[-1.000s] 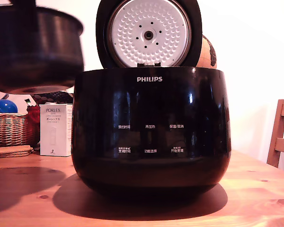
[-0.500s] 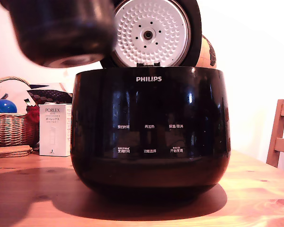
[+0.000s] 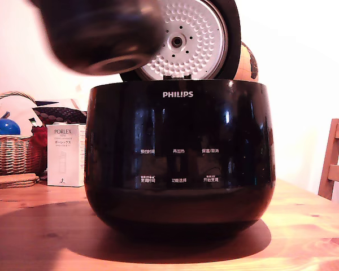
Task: Place the pot you are holding inside the rice cooker
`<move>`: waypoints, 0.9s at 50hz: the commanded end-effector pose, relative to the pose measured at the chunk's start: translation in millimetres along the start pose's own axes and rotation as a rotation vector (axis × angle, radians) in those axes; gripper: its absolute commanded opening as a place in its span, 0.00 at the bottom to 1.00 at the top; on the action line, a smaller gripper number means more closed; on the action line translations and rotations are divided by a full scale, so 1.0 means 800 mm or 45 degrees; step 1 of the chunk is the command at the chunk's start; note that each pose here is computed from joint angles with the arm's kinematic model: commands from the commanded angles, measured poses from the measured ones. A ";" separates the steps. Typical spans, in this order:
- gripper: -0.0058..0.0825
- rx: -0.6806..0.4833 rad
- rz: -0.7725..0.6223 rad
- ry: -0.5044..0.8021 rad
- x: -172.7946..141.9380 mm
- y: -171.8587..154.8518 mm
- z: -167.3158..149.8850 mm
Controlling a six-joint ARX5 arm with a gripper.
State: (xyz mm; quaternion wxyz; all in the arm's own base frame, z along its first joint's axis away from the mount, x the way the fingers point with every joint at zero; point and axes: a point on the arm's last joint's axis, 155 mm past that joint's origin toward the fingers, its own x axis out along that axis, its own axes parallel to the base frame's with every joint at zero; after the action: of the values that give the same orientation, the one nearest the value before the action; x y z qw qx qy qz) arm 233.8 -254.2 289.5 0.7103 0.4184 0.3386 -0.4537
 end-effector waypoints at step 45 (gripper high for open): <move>0.04 0.202 -0.162 0.026 0.076 -0.031 0.059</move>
State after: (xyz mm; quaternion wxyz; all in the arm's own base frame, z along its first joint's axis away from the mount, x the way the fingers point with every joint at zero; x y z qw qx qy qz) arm 233.1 -316.4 238.2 0.6297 0.4567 0.3579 -0.5166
